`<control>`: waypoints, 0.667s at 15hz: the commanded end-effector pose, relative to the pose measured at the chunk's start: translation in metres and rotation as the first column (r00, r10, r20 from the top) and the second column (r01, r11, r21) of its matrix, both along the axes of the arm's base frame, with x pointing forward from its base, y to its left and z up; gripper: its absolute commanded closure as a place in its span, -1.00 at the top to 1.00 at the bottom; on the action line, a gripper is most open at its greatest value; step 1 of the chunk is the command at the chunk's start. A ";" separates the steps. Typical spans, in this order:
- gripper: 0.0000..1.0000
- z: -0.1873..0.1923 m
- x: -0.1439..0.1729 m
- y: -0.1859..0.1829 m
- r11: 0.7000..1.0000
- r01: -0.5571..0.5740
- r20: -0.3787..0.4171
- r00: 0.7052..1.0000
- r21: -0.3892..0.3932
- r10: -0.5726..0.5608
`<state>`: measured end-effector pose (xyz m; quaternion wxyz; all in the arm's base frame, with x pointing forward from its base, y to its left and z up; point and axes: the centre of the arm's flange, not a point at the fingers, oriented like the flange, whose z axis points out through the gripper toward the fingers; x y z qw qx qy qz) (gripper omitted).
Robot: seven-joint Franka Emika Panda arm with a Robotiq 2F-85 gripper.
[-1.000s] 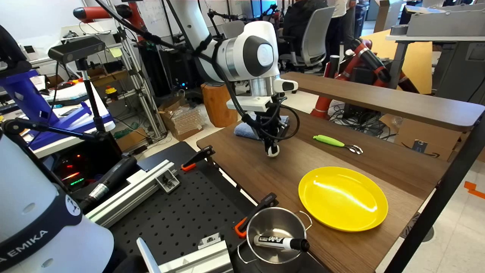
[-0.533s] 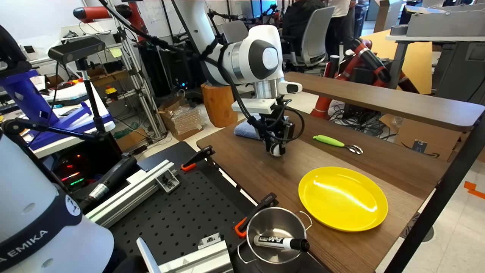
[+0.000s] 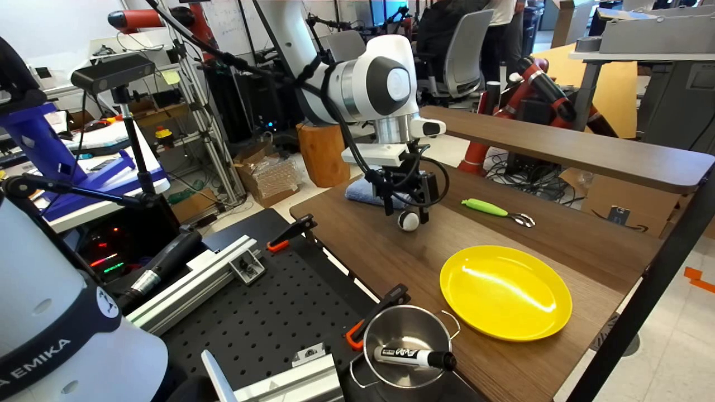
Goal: Put the white small sponge closer to the towel
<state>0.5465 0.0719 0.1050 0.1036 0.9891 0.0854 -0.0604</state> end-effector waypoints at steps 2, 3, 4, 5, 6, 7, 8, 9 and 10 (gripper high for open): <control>1.00 0.048 -0.026 -0.001 1.000 -0.011 0.011 1.000 0.020 0.011; 1.00 0.060 -0.030 0.000 0.999 -0.016 0.022 1.000 0.028 0.015; 1.00 0.074 -0.035 0.000 0.999 -0.019 0.032 0.999 0.039 0.018; 1.00 0.085 -0.039 0.001 0.998 -0.026 0.027 0.999 0.048 0.024; 1.00 0.062 -0.020 0.004 1.000 -0.012 0.044 0.999 0.027 0.010; 1.00 0.073 -0.026 0.005 0.999 -0.015 0.045 0.999 0.031 0.014; 1.00 0.079 -0.031 0.004 0.999 -0.017 0.043 0.999 0.032 0.016; 1.00 0.080 -0.033 0.003 0.999 -0.017 0.041 0.999 0.032 0.016; 1.00 0.079 -0.035 0.003 0.999 -0.017 0.038 0.999 0.032 0.016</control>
